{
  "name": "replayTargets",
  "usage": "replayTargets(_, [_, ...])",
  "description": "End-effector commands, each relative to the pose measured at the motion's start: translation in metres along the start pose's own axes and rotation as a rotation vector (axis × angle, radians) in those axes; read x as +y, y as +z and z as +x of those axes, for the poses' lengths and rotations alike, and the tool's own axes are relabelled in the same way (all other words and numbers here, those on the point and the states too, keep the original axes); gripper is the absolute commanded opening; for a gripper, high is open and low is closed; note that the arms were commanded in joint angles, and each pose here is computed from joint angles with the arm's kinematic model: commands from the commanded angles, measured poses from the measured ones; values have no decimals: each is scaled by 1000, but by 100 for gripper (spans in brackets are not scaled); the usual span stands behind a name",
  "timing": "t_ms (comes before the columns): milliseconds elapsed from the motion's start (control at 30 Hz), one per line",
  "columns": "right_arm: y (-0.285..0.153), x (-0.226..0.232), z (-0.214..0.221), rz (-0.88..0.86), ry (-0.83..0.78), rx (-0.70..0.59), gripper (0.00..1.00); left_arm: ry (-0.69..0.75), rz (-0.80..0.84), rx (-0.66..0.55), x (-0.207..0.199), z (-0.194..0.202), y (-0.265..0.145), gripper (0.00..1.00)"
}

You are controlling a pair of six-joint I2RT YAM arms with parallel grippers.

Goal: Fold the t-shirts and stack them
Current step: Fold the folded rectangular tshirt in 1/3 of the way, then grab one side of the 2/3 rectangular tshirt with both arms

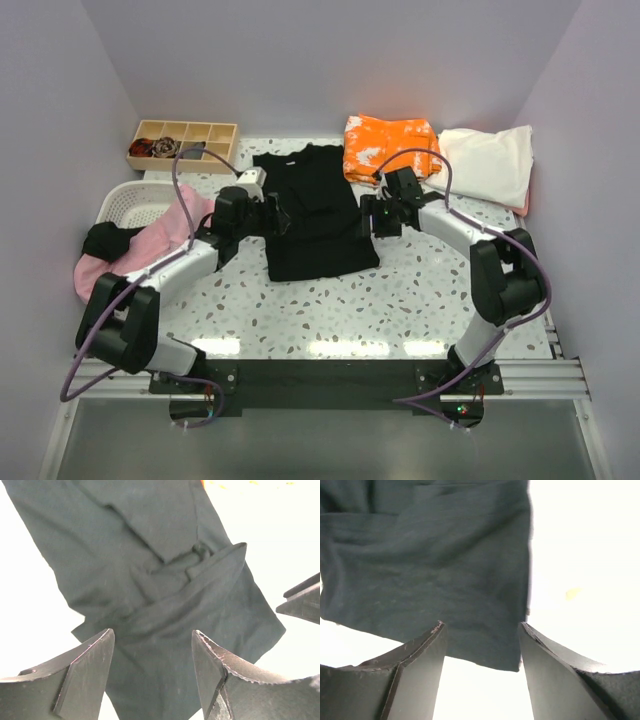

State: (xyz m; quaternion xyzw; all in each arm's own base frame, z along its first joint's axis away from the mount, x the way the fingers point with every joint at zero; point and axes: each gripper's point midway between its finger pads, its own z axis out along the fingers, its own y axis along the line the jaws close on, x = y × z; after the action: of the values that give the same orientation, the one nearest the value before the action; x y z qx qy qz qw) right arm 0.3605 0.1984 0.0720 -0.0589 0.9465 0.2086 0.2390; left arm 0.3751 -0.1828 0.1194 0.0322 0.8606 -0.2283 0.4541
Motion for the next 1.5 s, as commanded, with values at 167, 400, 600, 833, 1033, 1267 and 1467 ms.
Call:
replayTargets(167, [-7, -38, 35, 115, 74, 61, 64, -173, -72, 186, 18, 86, -41, 69])
replayTargets(400, [-2, -42, 49, 34, 148, 93, 64, -229, -36, 257, 12, 120, -53, 70])
replayTargets(600, [15, -31, 66, -95, 200, 168, 64, -277, 26, 310, 4, 145, -55, 71])
replayTargets(833, [28, -9, 84, -263, 261, 253, 62, -338, 109, 323, -6, 160, -46, 68])
replayTargets(1033, [30, -5, 94, -299, 274, 291, 37, -355, 125, 365, -10, 176, -42, 44])
replayTargets(1267, [27, 1, 95, -338, 286, 272, 3, -322, 85, 386, -3, 177, -49, 0])
replayTargets(1467, [8, 3, 105, -328, 265, 274, 0, -256, -24, 397, 5, 155, -73, 0])
